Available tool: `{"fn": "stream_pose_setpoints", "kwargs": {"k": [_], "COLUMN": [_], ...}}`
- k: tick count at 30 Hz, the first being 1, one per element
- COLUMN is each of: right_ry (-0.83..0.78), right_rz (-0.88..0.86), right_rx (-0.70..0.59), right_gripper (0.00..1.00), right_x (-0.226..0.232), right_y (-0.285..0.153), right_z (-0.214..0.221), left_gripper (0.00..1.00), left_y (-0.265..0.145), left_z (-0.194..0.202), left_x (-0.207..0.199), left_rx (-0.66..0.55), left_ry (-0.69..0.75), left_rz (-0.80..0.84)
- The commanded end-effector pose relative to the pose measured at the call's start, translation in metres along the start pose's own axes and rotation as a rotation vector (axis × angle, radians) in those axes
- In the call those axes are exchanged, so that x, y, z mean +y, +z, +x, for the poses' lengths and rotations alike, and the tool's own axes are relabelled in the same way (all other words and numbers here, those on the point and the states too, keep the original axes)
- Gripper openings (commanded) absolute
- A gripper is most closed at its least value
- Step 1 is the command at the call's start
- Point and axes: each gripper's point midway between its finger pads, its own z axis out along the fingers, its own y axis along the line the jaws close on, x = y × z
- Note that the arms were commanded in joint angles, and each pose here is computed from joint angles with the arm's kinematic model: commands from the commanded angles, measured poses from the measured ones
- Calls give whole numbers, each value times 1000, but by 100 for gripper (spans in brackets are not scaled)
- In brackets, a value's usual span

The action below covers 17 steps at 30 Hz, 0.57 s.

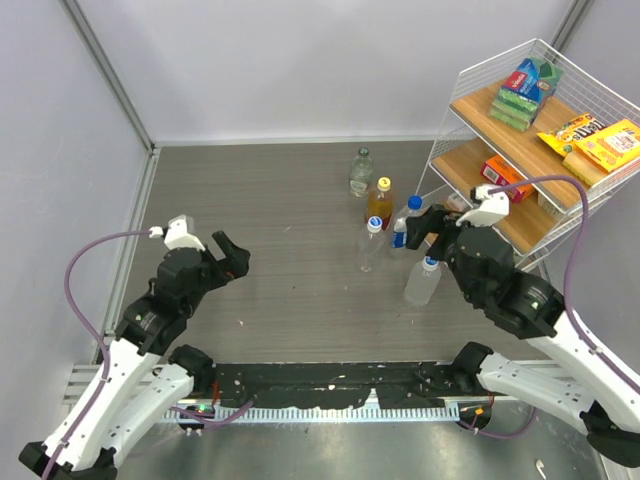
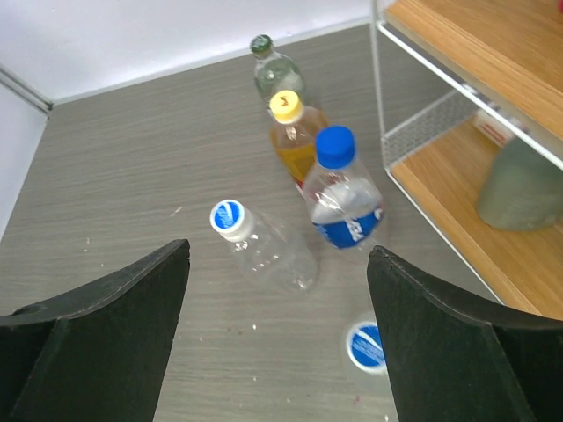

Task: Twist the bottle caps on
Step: Reset both arms

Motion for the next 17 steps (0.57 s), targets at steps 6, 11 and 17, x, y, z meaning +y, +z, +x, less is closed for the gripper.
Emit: {"fn": "stream_pose_setpoints", "kwargs": {"k": [6,11,17], "right_ry": [47,17,-11], "right_rz": [206,267,276], "right_rx": [-20,-40,-26], "right_gripper": [87,87,87], "right_x": [-65,-75,-73], "right_y": [-34,-31,-25], "right_z": [2,3,6], "left_gripper": [100,100,100], "left_y": [-13,-13,-10], "left_z": [-14,-13,-12], "left_x": [7,6,8], "left_rx": [-50,-41,-51], "left_ry": [8,13,21], "left_rz": [-26,-25,-26]}}
